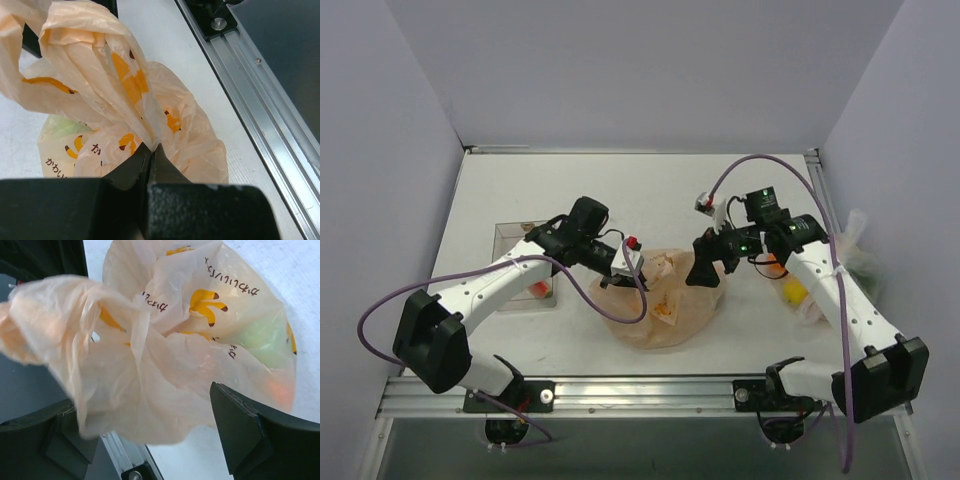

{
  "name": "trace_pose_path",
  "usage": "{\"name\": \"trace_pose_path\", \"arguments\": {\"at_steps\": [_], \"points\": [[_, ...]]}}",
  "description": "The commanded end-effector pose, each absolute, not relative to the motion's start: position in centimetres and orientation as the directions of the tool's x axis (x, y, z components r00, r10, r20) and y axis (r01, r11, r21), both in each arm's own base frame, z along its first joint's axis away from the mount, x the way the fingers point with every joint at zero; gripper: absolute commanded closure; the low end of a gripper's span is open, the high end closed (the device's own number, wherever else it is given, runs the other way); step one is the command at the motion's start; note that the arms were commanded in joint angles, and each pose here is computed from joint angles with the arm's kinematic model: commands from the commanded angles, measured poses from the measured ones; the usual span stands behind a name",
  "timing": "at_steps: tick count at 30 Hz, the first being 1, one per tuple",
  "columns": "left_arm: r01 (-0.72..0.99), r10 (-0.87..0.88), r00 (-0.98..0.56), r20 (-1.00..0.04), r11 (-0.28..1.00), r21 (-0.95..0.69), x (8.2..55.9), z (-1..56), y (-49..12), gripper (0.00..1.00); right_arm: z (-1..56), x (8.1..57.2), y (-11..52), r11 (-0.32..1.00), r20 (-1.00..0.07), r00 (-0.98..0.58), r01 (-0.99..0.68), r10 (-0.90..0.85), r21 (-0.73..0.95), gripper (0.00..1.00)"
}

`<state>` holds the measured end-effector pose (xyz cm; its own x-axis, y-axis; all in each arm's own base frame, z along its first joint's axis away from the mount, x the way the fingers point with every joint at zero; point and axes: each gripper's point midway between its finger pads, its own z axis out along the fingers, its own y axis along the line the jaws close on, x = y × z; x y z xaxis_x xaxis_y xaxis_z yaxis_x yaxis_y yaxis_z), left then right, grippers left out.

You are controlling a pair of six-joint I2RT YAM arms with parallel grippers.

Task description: Place the fake fruits into the plastic bag and tie a complex knot

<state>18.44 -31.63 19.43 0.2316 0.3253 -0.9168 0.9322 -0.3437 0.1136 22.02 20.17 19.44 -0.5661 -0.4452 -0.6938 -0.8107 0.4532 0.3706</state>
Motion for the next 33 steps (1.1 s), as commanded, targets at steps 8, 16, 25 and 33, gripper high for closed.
{"name": "trace_pose_path", "arguments": {"at_steps": [8, 16, 25, 33], "points": [[0.916, 0.261, 0.239, -0.935, -0.379, 0.128, 18.0, 21.5, -32.1, 1.00, 19.6, 18.6, 15.6, 0.356, -0.758, -0.387, -0.909, -0.525, 0.217, 0.19], [0.907, 0.240, 0.249, -0.938, -0.398, 0.139, 17.7, 22.5, -32.4, 1.00, 19.9, 23.7, 19.8, 0.448, -0.835, -0.467, -0.838, -0.290, 0.312, 0.85], [0.886, 0.261, 0.285, -0.923, -0.438, 0.150, 17.2, 22.4, -33.8, 1.00, 21.0, 21.5, 22.7, 0.367, -0.833, -0.468, -0.860, -0.295, 0.354, 1.00], [0.896, 0.271, 0.228, -0.935, -0.434, 0.092, 18.4, 21.8, -34.4, 1.00, 21.7, 19.3, 22.9, 0.257, -0.887, -0.336, -0.931, -0.316, 0.261, 0.77]]}}
